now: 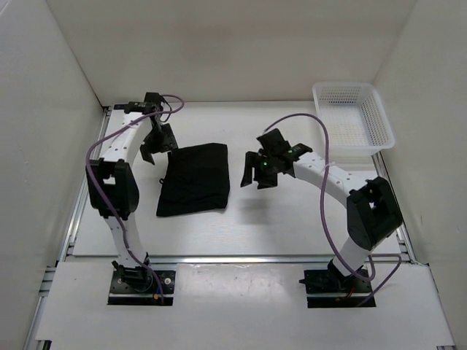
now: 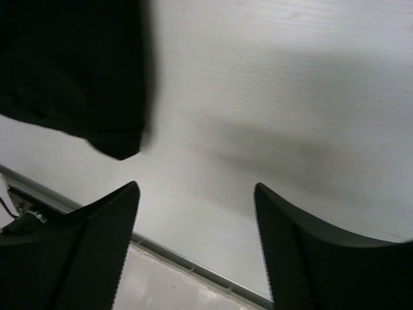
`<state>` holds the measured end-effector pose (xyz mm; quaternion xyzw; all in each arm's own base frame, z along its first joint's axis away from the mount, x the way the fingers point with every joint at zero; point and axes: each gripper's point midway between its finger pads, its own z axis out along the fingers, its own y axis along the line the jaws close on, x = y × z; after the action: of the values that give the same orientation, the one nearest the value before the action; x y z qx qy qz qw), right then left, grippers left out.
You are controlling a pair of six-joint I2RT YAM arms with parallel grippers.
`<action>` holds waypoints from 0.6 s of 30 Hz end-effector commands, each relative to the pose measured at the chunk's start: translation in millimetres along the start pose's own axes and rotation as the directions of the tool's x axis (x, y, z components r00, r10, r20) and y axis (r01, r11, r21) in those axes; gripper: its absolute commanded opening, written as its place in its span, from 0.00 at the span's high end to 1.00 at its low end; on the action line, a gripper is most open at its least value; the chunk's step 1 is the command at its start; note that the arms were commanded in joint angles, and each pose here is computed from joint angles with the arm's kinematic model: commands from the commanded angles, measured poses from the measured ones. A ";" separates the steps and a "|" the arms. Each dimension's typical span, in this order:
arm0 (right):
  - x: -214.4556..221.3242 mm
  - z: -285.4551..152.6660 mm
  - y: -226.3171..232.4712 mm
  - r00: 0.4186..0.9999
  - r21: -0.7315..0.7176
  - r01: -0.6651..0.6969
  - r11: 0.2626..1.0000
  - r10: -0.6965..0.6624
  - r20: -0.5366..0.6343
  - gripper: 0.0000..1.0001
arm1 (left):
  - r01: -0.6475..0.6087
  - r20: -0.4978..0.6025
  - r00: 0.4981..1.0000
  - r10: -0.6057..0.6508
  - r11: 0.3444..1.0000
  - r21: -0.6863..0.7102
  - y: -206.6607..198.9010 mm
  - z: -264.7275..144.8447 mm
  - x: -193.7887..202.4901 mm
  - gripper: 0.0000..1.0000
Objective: Fold and stack the shorts
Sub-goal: Fold the shorts
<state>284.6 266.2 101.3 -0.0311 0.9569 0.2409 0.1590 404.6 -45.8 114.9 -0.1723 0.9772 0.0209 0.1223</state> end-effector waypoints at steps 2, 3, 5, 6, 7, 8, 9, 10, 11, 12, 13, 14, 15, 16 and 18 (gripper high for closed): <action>-0.2 6.2 65.7 0.993 -0.093 0.120 0.988 -0.120 0.005 0.34 | 0.002 0.091 0.996 -0.009 0.997 0.078 -1.5 -32.4 18.2 0.31; 1.2 11.8 73.9 0.991 -0.100 0.134 0.986 -0.135 -0.003 0.36 | -0.002 0.034 0.999 0.000 0.998 0.062 3.2 -11.5 37.3 0.37; -0.3 30.4 97.2 0.987 -0.131 0.156 0.979 -0.159 -0.011 0.38 | 0.007 0.027 1.000 -0.009 0.998 0.070 1.9 3.6 43.0 0.58; -3.5 37.7 99.0 0.987 -0.129 0.156 0.979 -0.159 -0.015 0.38 | 0.005 0.002 1.000 -0.005 0.998 0.057 2.9 16.3 48.1 0.61; -6.1 44.2 104.0 0.987 -0.145 0.156 0.977 -0.161 -0.020 0.41 | 0.003 -0.025 1.000 -0.002 0.999 0.053 3.2 27.1 55.0 0.65; -4.4 62.5 101.5 0.988 -0.138 0.141 0.980 -0.148 -0.048 0.41 | 0.021 -0.030 0.999 -0.020 0.999 0.048 4.5 34.0 52.7 0.67; -13.2 67.3 106.4 0.988 -0.137 0.144 0.980 -0.150 -0.031 0.42 | 0.019 -0.054 0.998 -0.017 0.999 0.036 3.9 48.0 55.0 0.67; -16.1 75.2 104.5 0.989 -0.121 0.143 0.982 -0.148 -0.030 0.46 | 0.018 -0.065 0.998 -0.016 0.999 0.030 3.2 53.4 55.0 0.68; -10.7 93.7 92.9 0.988 -0.081 0.133 0.988 -0.138 -0.064 0.47 | 0.018 -0.067 0.998 -0.016 0.999 0.029 1.3 59.0 52.5 0.68; -14.8 99.2 95.6 0.988 -0.083 0.134 0.988 -0.139 -0.060 0.47 | 0.015 -0.084 0.996 -0.014 1.000 0.010 2.2 69.1 53.2 0.68; -12.7 105.7 90.1 0.988 -0.061 0.130 0.990 -0.134 -0.074 0.49 | 0.015 -0.087 0.996 -0.014 1.000 0.008 1.0 72.2 51.5 0.68; -12.5 114.2 77.5 0.989 -0.020 0.118 0.993 -0.119 -0.088 0.49 | 0.007 -0.079 0.997 -0.006 1.000 0.015 -4.6 72.0 48.2 0.68; -14.3 114.8 75.4 0.990 -0.007 0.119 0.993 -0.119 -0.080 0.50 | 0.007 -0.079 0.997 -0.006 1.000 0.015 -4.6 72.0 48.2 0.68; -14.4 114.8 72.0 0.990 0.011 0.119 0.993 -0.117 -0.079 0.50 | -0.003 -0.083 0.997 0.004 1.000 0.013 -5.0 72.5 46.8 0.68; -24.7 105.2 73.4 0.992 0.009 0.114 0.993 -0.113 -0.047 0.50 | -0.012 -0.073 0.997 0.014 1.000 0.021 -9.7 61.7 44.2 0.64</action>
<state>314.8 386.7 32.7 -0.0990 0.9587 0.2378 0.1207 360.9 -56.1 23.2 -0.1701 0.9842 0.0213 0.0437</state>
